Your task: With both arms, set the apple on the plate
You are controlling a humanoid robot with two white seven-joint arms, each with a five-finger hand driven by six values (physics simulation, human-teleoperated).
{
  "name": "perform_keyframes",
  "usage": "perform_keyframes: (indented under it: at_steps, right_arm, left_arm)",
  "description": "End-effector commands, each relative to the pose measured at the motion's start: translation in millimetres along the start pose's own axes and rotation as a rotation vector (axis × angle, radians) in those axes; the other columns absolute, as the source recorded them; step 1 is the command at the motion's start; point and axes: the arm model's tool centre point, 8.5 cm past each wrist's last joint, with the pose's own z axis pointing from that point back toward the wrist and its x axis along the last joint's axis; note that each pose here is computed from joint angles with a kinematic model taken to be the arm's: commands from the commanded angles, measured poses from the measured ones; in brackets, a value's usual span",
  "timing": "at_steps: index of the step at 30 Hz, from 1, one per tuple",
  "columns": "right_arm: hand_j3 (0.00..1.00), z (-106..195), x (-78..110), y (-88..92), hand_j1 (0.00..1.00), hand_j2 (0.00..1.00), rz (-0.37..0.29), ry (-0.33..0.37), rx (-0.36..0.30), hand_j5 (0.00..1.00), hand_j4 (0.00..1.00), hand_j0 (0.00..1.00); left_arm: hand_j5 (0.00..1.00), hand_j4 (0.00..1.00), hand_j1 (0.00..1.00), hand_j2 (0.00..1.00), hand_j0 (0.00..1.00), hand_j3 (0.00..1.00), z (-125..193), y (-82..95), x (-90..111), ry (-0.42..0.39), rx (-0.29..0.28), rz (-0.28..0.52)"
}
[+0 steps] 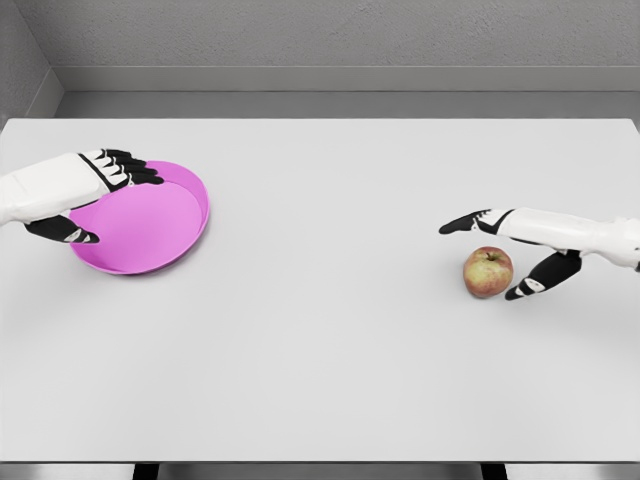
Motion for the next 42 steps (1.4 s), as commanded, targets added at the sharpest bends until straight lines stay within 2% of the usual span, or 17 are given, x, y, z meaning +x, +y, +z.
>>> perform_keyframes:
  at_steps: [1, 3, 12, 18, 20, 25, 37, 42]
  right_arm:
    - [1.0, 0.3, -3.6, -1.5, 1.0, 1.0, -0.017, 0.003, -0.016, 1.0, 1.0, 1.0]
    - [1.0, -0.5, -14.0, 1.1, 1.0, 1.0, -0.041, 0.023, -0.029, 1.0, 1.0, 1.0]
    - [1.0, 1.5, -18.8, 8.1, 1.0, 1.0, -0.036, 0.047, -0.004, 1.0, 1.0, 1.0]
    - [1.0, 7.1, -32.1, 13.7, 1.0, 1.0, -0.026, 0.105, 0.02, 1.0, 1.0, 1.0]
    - [1.0, 7.0, -32.8, 14.0, 1.0, 1.0, -0.028, 0.106, 0.019, 1.0, 1.0, 1.0]
    - [1.0, 0.0, -40.3, 20.1, 1.0, 1.0, -0.055, 0.108, 0.01, 1.0, 1.0, 1.0]
    - [1.0, -8.4, -46.8, 26.3, 1.0, 1.0, -0.055, 0.12, 0.021, 1.0, 1.0, 1.0]
    - [1.0, -11.5, -54.8, 31.7, 1.0, 1.0, -0.061, 0.141, 0.028, 1.0, 1.0, 1.0]
  left_arm:
    - [1.0, 1.0, 1.0, 1.0, 1.0, 1.0, 0.7, 0.7, -0.3, 0.001, 0.005, 0.005]
    - [1.0, 1.0, 1.0, 1.0, 1.0, 1.0, 0.6, -0.4, 0.0, 0.001, 0.002, 0.007]
    - [1.0, 1.0, 1.0, 1.0, 1.0, 1.0, 0.6, -0.4, 0.0, 0.001, 0.002, 0.007]
    - [1.0, 1.0, 1.0, 1.0, 1.0, 1.0, -1.3, -1.1, 1.7, -0.005, 0.005, 0.009]
    - [1.0, 1.0, 1.0, 1.0, 1.0, 1.0, -2.3, -3.3, 2.2, -0.008, -0.017, 0.01]
    - [1.0, 1.0, 1.0, 1.0, 1.0, 1.0, -5.8, -3.5, 3.7, -0.015, -0.015, 0.013]
    - [1.0, 1.0, 1.0, 1.0, 1.0, 1.0, -7.3, -3.5, 6.9, -0.025, -0.016, 0.011]
    - [1.0, 1.0, 1.0, 1.0, 1.0, 1.0, -7.1, -6.1, 7.4, -0.025, -0.02, 0.015]
